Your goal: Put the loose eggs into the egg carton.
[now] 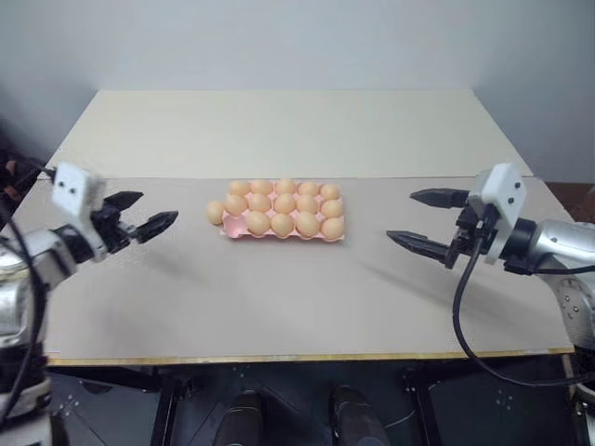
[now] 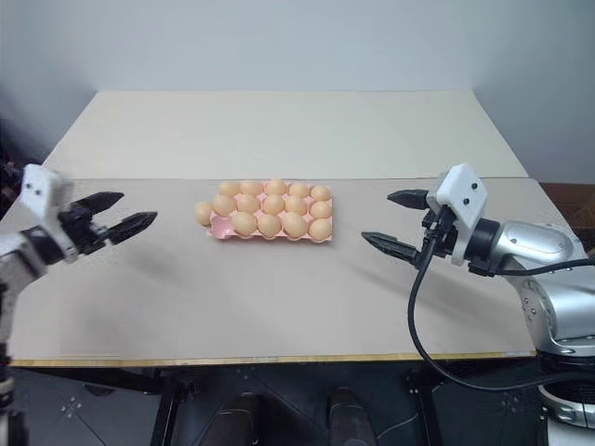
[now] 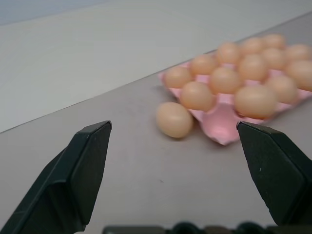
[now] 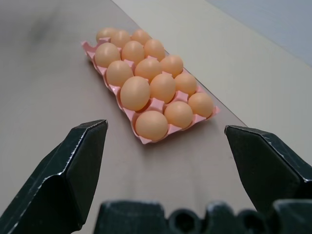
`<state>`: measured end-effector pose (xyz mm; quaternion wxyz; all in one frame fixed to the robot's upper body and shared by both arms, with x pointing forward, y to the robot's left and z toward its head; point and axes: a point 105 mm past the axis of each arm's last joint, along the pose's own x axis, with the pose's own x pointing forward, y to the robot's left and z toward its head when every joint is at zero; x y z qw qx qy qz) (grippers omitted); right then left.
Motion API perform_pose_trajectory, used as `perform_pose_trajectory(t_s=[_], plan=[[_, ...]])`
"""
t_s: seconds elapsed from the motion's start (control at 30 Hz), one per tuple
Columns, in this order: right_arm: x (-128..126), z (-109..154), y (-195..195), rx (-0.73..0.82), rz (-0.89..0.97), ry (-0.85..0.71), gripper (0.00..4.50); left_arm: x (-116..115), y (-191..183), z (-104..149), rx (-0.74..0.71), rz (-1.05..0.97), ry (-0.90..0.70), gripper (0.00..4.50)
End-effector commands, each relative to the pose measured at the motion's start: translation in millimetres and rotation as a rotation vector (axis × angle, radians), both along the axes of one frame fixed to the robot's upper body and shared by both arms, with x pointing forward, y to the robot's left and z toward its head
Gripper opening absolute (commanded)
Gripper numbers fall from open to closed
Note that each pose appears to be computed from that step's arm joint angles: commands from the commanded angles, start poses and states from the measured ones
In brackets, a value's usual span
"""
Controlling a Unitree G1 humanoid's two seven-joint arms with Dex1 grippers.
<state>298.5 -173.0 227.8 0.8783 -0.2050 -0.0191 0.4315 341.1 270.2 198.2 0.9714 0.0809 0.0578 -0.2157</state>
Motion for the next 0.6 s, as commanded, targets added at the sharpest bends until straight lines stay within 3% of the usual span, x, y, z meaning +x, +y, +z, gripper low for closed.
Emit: perform_pose_trajectory(t_s=[0.03,0.37,0.6], plan=[[-4.8,11.0,4.4,0.008,-0.007,-0.072,4.5,23.9,2.3,-2.1,0.038,0.086,0.001,4.48],[-10.9,8.1,10.3,0.049,-0.036,-0.08,4.5,81.3,-30.0,-13.8,-0.063,0.072,0.016,4.48],[-15.1,9.6,7.9,0.047,-0.048,-0.088,4.5,100.5,-50.3,-35.4,-0.068,0.057,0.059,4.48]])
